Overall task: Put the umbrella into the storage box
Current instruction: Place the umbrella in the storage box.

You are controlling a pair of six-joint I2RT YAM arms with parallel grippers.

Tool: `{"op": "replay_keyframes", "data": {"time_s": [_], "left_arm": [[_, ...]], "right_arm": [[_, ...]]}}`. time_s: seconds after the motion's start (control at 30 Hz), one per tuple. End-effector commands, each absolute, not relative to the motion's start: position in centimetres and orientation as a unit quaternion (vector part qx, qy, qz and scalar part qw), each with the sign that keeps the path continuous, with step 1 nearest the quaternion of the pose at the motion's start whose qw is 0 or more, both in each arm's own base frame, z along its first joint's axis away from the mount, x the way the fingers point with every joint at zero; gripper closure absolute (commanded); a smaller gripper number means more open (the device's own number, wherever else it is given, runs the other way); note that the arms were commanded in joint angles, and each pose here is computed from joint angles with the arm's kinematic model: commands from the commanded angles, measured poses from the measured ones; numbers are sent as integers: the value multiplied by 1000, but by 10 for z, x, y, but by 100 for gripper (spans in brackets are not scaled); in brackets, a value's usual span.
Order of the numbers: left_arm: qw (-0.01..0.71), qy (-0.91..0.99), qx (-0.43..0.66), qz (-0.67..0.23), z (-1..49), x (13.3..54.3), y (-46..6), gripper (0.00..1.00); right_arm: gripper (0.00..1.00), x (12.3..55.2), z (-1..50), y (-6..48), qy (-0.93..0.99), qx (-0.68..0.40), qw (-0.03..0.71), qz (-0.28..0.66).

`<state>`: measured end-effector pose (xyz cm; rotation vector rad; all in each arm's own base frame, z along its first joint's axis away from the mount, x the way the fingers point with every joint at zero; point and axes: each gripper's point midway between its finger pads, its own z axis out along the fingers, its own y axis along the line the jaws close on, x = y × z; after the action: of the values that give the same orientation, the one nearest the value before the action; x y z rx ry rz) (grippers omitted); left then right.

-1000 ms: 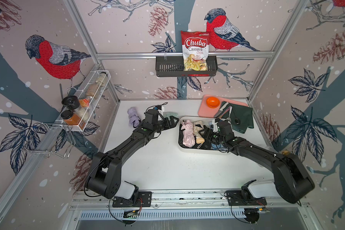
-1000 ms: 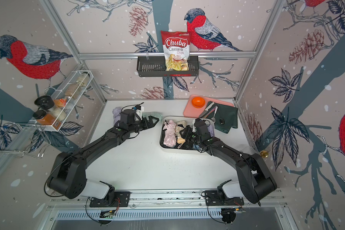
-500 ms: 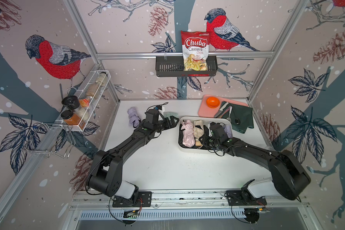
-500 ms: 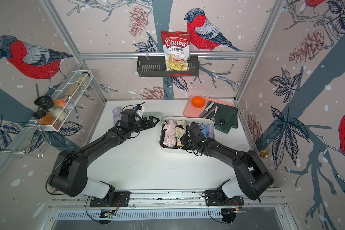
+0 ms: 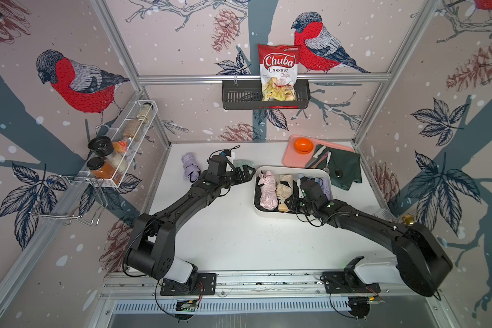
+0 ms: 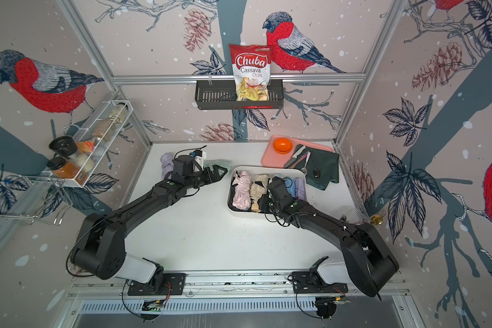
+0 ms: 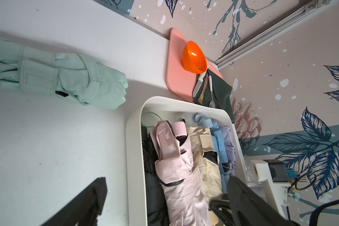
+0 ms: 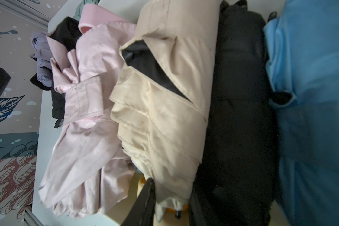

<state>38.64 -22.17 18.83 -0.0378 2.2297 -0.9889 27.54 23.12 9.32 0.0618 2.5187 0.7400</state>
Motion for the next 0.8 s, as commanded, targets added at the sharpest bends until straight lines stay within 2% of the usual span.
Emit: {"op": "replay_keyframes", "data": {"time_s": [0.0,0.13,0.23,0.33,0.57,0.77], "left_arm": [[360,851,-12,-382,198,392,-221,1],[358,854,-19,-376,194,393,-217,1],[354,856,-26,-375,192,394,-213,1],[356,857,-28,-372,193,394,-209,1],[367,858,-27,-359,193,394,-204,1],[376,863,-32,-337,189,398,-198,1]], "right_arm": [[67,267,84,227,936,22,226,269],[57,268,71,221,945,24,213,248],[44,272,78,217,946,21,227,233],[39,282,98,210,941,20,254,222],[45,317,157,208,904,28,330,270],[64,353,185,221,867,5,364,340]]}}
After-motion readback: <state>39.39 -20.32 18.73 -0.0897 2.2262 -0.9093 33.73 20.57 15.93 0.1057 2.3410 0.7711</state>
